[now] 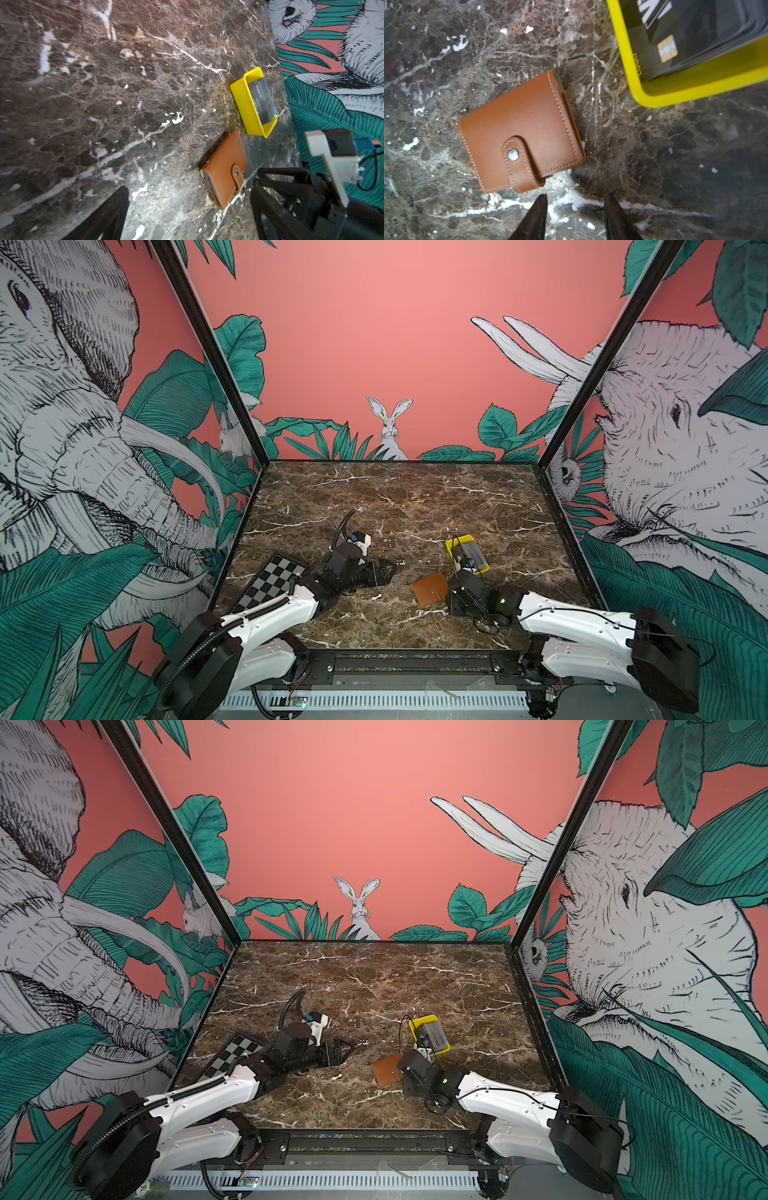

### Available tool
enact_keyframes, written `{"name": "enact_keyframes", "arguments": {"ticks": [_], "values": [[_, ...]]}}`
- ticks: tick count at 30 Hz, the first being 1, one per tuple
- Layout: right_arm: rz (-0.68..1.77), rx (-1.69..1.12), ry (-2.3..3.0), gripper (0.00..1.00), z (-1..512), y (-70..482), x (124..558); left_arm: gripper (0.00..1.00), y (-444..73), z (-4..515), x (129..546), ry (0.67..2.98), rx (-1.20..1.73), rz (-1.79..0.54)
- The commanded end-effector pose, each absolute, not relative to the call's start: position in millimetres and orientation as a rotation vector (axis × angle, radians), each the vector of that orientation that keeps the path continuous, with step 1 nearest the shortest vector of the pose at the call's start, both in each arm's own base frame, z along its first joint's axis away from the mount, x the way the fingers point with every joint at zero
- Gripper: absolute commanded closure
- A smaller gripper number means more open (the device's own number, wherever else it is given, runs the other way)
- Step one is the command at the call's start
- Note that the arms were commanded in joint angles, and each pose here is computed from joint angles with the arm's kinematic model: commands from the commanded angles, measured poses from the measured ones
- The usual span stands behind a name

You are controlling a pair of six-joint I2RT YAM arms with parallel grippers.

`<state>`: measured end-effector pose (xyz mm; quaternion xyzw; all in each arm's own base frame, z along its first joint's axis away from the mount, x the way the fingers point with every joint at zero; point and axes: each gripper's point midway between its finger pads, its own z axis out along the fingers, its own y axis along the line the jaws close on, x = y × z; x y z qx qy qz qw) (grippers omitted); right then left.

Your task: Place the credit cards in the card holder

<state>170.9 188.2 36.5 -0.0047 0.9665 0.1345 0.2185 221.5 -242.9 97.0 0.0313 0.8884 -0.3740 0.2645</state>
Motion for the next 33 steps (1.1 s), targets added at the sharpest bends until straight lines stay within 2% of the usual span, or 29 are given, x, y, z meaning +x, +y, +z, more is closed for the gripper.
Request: {"name": "enact_keyframes", "arguments": {"ticks": [1,8,11,19,33], "values": [[0.352,0.009,2.669,0.60,35.9,188.7,178.5,0.10,-247.5,102.1,216.4,2.371,0.109,-1.056],[0.352,-0.017,2.655,0.67,44.8,200.9,195.0,0.08,-250.4,103.1,212.3,2.370,0.107,-1.073],[0.350,-0.043,2.659,0.68,45.5,208.9,201.9,0.01,-251.2,106.0,212.3,2.356,0.078,-1.104],[0.374,-0.141,2.649,0.74,58.7,233.2,215.4,0.01,-247.0,109.4,212.3,2.346,0.042,-1.103],[0.327,-0.054,2.710,0.80,45.2,188.9,182.0,0.03,-269.2,114.9,210.8,2.338,0.177,-1.162]]}}
